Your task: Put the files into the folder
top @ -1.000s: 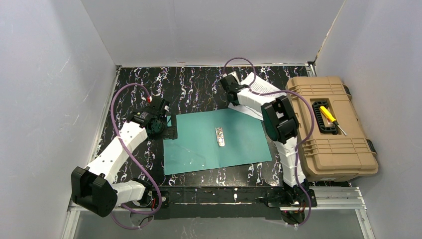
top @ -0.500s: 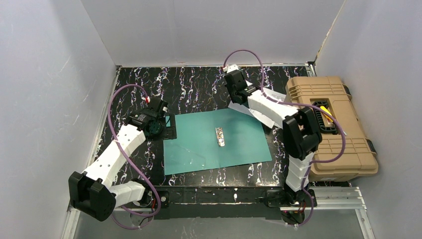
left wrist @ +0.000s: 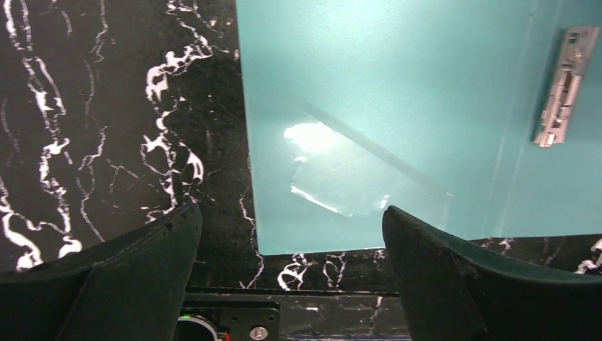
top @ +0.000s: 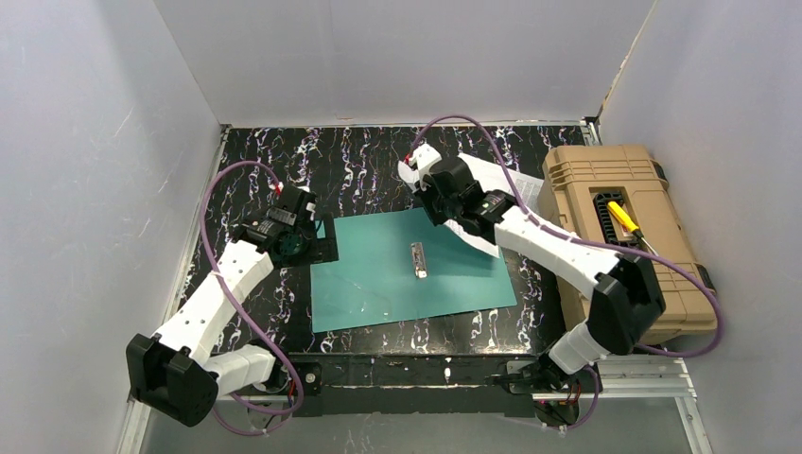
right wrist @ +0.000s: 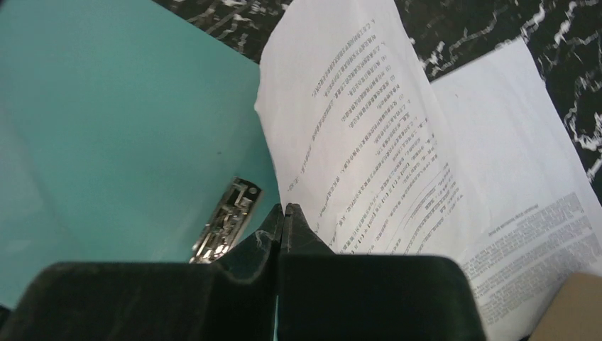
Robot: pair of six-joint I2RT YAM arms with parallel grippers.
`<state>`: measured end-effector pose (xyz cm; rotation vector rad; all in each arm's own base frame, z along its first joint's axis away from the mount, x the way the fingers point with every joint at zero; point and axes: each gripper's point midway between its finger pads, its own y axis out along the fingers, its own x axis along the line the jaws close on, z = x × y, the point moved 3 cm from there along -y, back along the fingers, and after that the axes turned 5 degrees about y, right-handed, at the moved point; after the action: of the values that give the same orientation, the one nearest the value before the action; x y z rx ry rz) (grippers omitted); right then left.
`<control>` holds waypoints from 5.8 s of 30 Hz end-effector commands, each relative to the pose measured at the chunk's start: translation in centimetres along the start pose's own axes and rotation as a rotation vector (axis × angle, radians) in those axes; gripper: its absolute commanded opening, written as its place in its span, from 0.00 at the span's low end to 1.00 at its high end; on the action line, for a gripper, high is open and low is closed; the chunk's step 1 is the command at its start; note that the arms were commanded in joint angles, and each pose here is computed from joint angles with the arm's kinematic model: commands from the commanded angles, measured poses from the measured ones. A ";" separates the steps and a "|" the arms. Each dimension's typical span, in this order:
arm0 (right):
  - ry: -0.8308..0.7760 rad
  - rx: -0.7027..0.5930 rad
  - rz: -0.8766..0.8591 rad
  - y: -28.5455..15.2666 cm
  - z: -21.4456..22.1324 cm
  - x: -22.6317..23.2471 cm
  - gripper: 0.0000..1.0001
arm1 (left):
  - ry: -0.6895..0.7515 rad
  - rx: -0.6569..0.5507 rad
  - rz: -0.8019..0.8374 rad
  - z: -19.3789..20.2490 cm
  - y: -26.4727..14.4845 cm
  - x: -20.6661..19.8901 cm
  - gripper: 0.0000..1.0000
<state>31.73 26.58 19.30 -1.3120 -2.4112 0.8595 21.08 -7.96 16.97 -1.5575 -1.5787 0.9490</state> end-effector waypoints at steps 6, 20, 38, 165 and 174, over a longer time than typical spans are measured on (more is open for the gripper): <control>-0.113 -0.166 -0.273 -6.2 -1.4 3.9 0.01 | -0.180 0.008 0.295 0.0 -1.0 -3.6 0.98; -0.302 -0.440 -0.585 -14.5 -2.5 7.2 0.01 | -0.587 0.134 0.814 -1.7 -2.6 -6.3 0.98; -0.712 -0.667 -0.841 -20.9 -1.2 10.2 0.01 | -0.968 0.152 1.129 -3.4 -4.3 -3.8 0.96; 0.500 -0.606 -0.868 -17.9 -8.4 14.0 0.98 | -0.096 -0.669 1.466 -9.0 -30.4 -5.3 0.00; 0.451 -0.729 -1.024 -21.0 -10.4 14.8 0.99 | -0.101 -0.721 1.579 -8.3 -33.3 -5.4 0.00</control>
<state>15.75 33.97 34.66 -0.3645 -2.4724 -0.3532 14.48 -13.14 48.54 -3.3041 -0.5158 1.2714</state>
